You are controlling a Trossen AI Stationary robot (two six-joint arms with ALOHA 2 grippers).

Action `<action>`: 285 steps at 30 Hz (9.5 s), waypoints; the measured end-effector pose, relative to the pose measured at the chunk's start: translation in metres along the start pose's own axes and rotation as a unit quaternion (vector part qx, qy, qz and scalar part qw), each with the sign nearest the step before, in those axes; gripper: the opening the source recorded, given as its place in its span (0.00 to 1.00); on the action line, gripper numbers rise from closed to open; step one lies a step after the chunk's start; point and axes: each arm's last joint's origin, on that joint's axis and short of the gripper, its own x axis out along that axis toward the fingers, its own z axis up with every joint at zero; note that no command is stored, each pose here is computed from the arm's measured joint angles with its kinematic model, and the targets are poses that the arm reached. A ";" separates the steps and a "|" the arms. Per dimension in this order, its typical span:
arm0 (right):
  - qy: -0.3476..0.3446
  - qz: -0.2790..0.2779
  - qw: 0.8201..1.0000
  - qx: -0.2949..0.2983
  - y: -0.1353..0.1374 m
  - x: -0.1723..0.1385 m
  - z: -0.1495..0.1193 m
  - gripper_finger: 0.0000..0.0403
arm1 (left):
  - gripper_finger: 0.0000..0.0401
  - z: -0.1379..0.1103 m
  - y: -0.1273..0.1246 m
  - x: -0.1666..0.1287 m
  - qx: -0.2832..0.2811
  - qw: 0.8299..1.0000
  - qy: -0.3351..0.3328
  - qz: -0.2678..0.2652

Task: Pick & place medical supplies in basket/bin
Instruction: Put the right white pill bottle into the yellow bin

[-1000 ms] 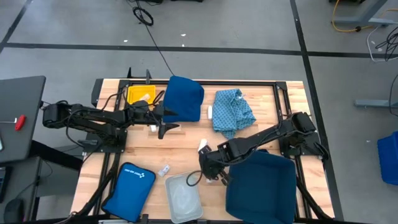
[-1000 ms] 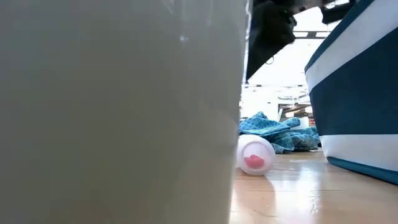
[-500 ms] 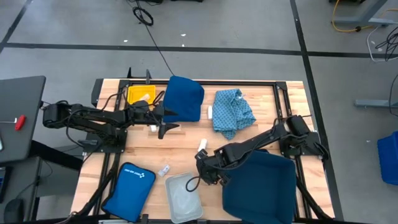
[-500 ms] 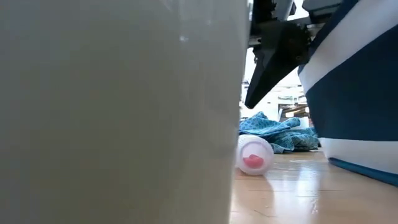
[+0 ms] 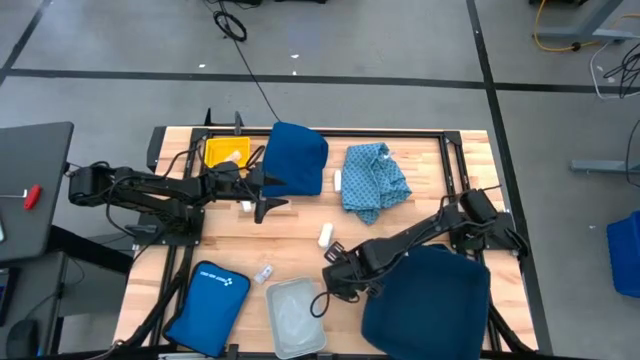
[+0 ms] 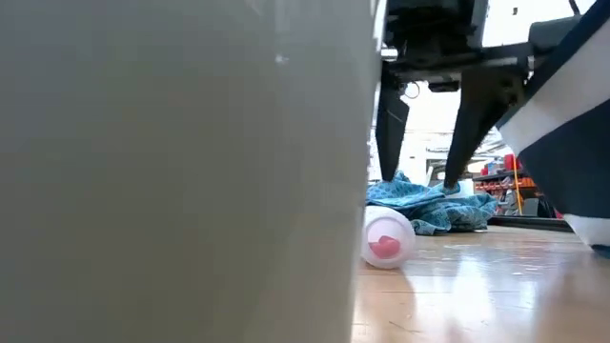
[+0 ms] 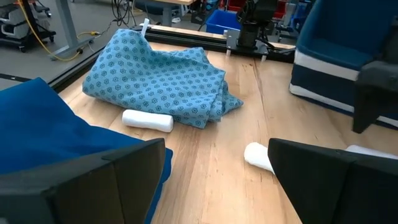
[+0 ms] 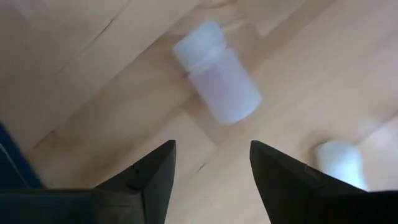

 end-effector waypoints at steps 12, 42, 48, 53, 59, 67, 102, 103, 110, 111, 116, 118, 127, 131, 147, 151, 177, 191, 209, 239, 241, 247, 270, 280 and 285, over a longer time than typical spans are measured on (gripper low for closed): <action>-0.067 -0.104 0.992 -0.025 -0.032 -0.051 0.025 0.53 | 0.73 0.000 0.000 0.000 0.000 1.000 0.000 0.000; -0.056 -0.021 0.996 -0.073 -0.032 0.006 0.014 0.53 | 0.73 -0.002 0.000 0.000 0.004 1.000 0.012 -0.002; -0.034 0.008 0.996 -0.081 -0.028 0.014 0.011 0.53 | 0.73 -0.002 0.000 0.000 0.004 1.000 0.012 -0.002; -0.029 0.017 0.994 -0.100 -0.026 0.021 0.012 0.53 | 0.73 -0.002 0.000 0.000 0.004 1.000 0.012 -0.002; -0.025 0.038 0.993 -0.113 -0.023 0.030 0.012 0.53 | 0.73 -0.002 0.000 0.000 0.005 1.000 0.012 -0.002; -0.036 0.045 0.991 -0.118 -0.023 0.038 0.014 0.51 | 0.73 -0.002 0.000 0.000 0.006 1.000 0.012 -0.002; -0.023 0.017 0.998 -0.051 -0.029 0.026 0.012 0.13 | 0.73 -0.002 0.000 0.000 0.001 1.000 0.012 -0.002; -0.022 0.018 0.999 -0.045 -0.029 0.026 0.012 0.16 | 0.73 -0.002 0.000 0.000 0.001 1.000 0.012 -0.002; -0.020 0.025 0.999 -0.015 -0.032 0.027 0.009 0.43 | 0.73 -0.002 0.000 0.000 0.001 1.000 0.011 -0.002; -0.021 0.027 0.999 -0.012 -0.032 0.027 0.009 0.46 | 0.73 -0.002 0.000 0.000 0.000 1.000 0.011 -0.002; -0.025 0.033 0.999 0.001 -0.032 0.027 0.010 0.55 | 0.73 -0.002 0.000 0.000 0.000 1.000 0.011 -0.002; -0.027 0.040 0.999 0.005 -0.031 0.027 0.010 0.56 | 0.73 -0.002 0.000 0.000 0.000 1.000 0.011 -0.002; -0.067 0.075 0.995 0.020 -0.030 0.035 0.016 0.52 | 0.73 -0.002 0.000 0.000 0.000 1.000 0.011 -0.002; -0.072 0.073 0.995 0.012 -0.031 0.043 0.018 0.52 | 0.73 -0.002 0.000 0.000 0.000 1.000 0.011 -0.002; -0.046 0.036 0.998 0.020 -0.038 0.057 0.015 0.33 | 0.73 -0.002 0.000 0.000 0.003 1.000 0.011 -0.002; -0.020 0.029 0.999 0.034 -0.036 0.056 0.013 0.33 | 0.73 -0.002 0.000 0.000 0.004 1.000 0.011 -0.002; -0.319 -0.141 0.921 0.172 -0.132 -0.058 -0.019 0.33 | 0.73 0.018 -0.027 -0.001 0.094 0.985 -0.102 -0.102; -0.310 -0.246 0.903 0.170 -0.152 -0.071 -0.032 0.33 | 0.71 0.008 -0.026 0.000 0.131 0.984 -0.056 -0.104; -0.283 -0.289 0.888 0.219 -0.166 -0.080 -0.051 0.33 | 0.63 0.027 -0.029 -0.004 0.139 0.968 -0.161 -0.131; -0.476 -0.224 0.828 0.191 -0.192 -0.095 -0.059 0.32 | 0.63 0.024 -0.020 -0.042 0.181 0.939 -0.279 -0.092; -0.522 -0.204 0.811 0.169 -0.197 -0.096 -0.065 0.32 | 0.63 0.018 -0.018 -0.047 0.167 0.943 -0.276 -0.088; -0.648 -0.253 0.706 0.134 -0.197 -0.075 -0.098 0.32 | 0.63 0.005 -0.016 -0.051 0.144 0.952 -0.255 -0.086; -0.608 -0.274 0.711 0.221 -0.178 -0.016 -0.148 0.32 | 0.65 0.039 -0.010 -0.006 0.123 0.960 -0.249 -0.047; -0.602 -0.280 0.717 0.213 -0.178 -0.015 -0.148 0.32 | 0.69 0.040 -0.009 0.008 0.128 0.960 -0.242 -0.055; -0.600 -0.279 0.719 0.215 -0.178 -0.014 -0.148 0.32 | 0.64 0.047 -0.009 0.011 0.136 0.956 -0.255 -0.052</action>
